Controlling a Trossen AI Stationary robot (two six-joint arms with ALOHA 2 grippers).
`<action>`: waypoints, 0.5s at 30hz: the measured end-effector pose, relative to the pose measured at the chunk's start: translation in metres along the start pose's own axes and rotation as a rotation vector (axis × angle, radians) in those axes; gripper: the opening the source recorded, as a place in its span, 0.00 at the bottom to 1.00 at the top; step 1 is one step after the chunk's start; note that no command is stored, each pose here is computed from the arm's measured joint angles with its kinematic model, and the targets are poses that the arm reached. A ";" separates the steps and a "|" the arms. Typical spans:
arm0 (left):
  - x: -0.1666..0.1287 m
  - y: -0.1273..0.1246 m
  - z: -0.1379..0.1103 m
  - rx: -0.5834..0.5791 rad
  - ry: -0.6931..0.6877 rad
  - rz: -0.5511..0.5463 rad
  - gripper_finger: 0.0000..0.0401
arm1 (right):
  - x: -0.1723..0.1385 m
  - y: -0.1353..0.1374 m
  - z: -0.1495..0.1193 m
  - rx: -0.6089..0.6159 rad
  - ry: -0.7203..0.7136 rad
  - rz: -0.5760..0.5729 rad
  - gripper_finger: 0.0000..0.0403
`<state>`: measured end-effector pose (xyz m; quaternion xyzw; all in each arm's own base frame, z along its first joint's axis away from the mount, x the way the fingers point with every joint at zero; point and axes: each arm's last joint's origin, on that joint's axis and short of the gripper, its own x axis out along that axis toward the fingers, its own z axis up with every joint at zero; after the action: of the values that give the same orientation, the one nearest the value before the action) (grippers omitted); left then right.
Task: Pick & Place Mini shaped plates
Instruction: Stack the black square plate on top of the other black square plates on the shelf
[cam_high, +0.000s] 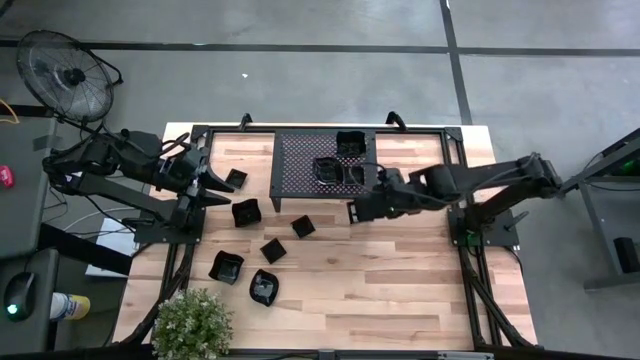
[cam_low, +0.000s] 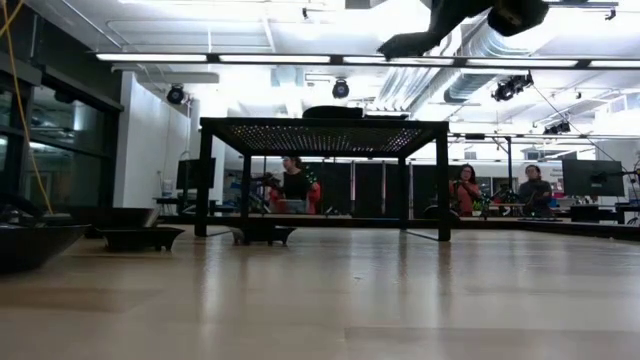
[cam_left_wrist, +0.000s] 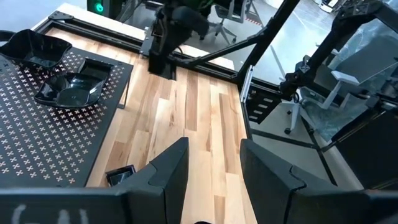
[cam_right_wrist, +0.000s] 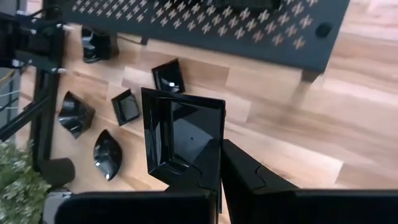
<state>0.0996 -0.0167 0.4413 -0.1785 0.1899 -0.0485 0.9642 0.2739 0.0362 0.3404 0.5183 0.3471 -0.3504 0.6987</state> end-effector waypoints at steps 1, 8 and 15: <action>0.000 0.000 0.000 0.000 0.000 0.000 0.35 | 0.001 -0.001 0.004 -0.002 0.002 -0.005 0.00; 0.000 0.000 0.000 -0.003 0.000 0.000 0.35 | 0.006 -0.006 0.032 -0.007 -0.002 -0.033 0.00; 0.000 0.000 0.000 -0.003 0.000 0.000 0.35 | 0.009 -0.014 0.060 -0.003 -0.010 -0.053 0.00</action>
<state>0.0996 -0.0167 0.4413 -0.1800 0.1900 -0.0482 0.9639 0.2740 -0.0256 0.3390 0.5063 0.3578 -0.3709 0.6914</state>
